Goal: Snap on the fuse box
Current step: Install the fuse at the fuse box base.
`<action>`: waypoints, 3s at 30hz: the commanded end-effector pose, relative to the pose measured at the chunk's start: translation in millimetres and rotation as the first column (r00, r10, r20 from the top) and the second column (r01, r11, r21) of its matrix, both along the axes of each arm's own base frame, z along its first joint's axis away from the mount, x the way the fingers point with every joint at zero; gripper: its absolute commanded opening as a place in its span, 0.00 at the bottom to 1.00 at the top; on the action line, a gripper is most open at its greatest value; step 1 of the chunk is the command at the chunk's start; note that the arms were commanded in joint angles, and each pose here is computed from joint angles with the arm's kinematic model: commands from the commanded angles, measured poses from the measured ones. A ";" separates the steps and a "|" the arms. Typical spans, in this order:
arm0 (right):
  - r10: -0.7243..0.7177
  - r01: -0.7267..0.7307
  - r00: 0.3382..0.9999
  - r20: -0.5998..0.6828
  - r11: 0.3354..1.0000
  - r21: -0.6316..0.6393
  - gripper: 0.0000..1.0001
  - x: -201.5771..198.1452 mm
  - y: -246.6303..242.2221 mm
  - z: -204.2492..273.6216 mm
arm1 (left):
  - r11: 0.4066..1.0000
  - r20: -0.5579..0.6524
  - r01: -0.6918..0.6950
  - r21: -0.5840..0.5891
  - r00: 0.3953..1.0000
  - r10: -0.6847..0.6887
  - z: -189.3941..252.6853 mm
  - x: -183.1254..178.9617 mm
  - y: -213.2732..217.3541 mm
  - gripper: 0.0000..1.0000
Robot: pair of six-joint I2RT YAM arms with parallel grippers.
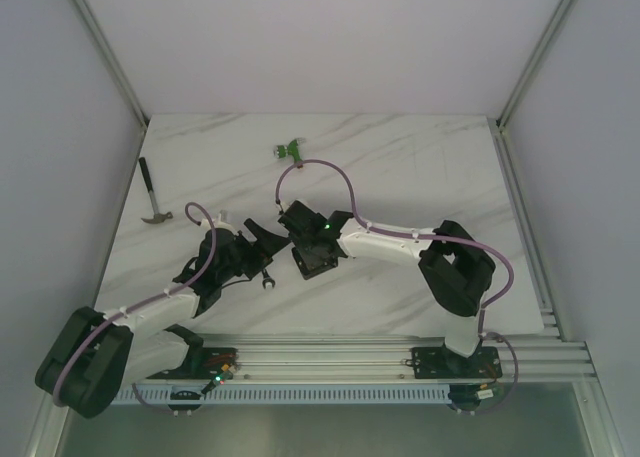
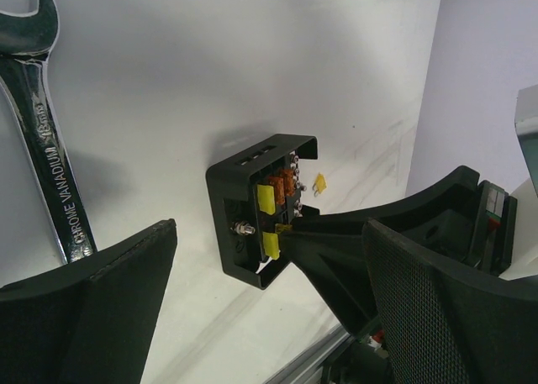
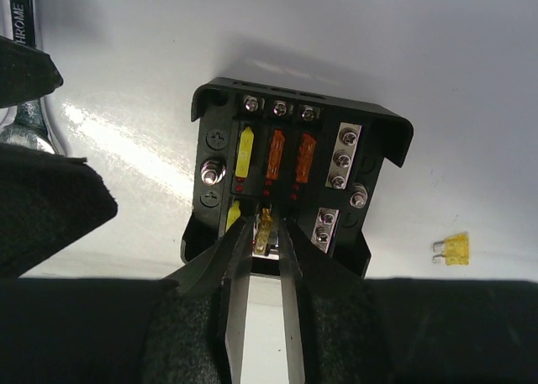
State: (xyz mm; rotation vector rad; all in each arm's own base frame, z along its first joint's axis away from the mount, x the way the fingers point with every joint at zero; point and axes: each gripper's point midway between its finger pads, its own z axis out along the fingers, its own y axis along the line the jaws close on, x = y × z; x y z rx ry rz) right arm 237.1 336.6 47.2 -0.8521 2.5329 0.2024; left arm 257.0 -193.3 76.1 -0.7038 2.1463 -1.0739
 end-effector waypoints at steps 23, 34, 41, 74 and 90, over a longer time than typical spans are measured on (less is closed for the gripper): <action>-0.013 0.013 1.000 -0.020 1.000 -0.007 0.04 -7.1 2.6 0.7 | 1.000 -0.008 0.004 -0.005 1.000 -0.004 0.4 -6.9 2.8 1.00; -0.070 0.057 0.994 -0.087 0.988 -0.146 0.00 -19.6 -25.7 -36.4 | 1.000 -0.012 0.001 -0.005 1.000 -0.001 -0.9 -7.8 3.5 1.00; -0.122 0.081 0.980 -0.160 0.967 -0.241 0.00 -40.9 -69.7 -66.1 | 1.000 -0.014 -0.001 -0.006 1.000 0.001 -1.2 -8.9 4.4 1.00; -0.056 -0.070 0.957 -0.286 0.909 -0.412 0.00 -76.6 -108.8 -89.7 | 1.000 -0.006 -0.007 -0.015 1.000 0.007 5.1 -8.3 4.4 1.00; 0.042 -0.044 0.998 -0.051 0.998 -0.036 0.21 -9.9 0.2 2.1 | 1.000 0.003 0.003 -0.018 1.000 -0.003 9.3 -10.2 4.1 1.00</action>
